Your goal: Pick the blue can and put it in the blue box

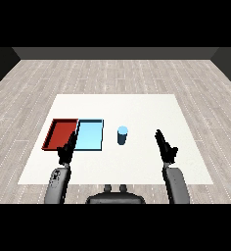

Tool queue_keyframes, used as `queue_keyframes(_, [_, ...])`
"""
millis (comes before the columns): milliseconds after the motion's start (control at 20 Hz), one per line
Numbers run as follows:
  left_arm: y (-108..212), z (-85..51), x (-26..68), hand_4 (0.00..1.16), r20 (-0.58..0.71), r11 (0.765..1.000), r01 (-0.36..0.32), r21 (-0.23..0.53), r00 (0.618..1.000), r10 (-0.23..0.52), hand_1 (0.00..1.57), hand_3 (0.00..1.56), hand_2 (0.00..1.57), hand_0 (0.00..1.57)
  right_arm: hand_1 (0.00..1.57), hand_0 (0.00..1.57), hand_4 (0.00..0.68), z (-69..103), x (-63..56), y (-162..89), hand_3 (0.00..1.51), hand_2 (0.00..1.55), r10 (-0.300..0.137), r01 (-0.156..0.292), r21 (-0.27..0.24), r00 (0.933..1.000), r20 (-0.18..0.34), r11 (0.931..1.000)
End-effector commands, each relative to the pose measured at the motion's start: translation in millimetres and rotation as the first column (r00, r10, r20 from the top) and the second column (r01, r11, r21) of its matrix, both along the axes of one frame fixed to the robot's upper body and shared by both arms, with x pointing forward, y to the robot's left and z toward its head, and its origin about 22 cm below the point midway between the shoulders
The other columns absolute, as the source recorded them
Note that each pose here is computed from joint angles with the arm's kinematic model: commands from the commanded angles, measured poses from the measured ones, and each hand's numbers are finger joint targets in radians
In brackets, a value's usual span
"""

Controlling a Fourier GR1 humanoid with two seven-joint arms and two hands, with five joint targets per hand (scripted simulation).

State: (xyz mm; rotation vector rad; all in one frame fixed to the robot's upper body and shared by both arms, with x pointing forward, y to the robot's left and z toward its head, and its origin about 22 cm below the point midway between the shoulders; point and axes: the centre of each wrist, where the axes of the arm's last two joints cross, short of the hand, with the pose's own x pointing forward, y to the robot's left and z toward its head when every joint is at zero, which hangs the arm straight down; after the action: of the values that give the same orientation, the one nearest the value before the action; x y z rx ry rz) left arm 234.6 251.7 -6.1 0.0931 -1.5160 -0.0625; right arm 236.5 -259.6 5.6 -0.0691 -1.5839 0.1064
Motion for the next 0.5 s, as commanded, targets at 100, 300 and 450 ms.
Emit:
queue_keyframes(100, [-2.0,5.6,1.4,0.0,0.043,1.0,0.015,0.004,0.999,-0.015,0.0,0.0,0.0,0.0,0.0,0.0,0.0,-0.2,-3.5,-11.9,0.0,0.0,0.008,-0.008,-0.017,0.9996,-0.027,0.9998])
queue_keyframes(300, [-18.3,37.9,14.1,0.0,0.341,0.994,0.085,-0.068,0.938,-0.057,0.0,0.0,0.0,0.0,0.0,0.0,0.0,17.6,2.8,7.2,0.0,0.0,0.094,-0.135,0.19,0.9733,0.209,0.9724])
queue_keyframes(450, [-9.9,28.8,3.4,0.0,0.372,0.996,0.073,-0.059,0.927,-0.046,0.0,0.0,0.0,0.0,0.0,0.0,0.0,0.5,-10.5,-16.6,0.0,0.0,0.082,-0.138,0.244,0.9709,0.225,0.9601])
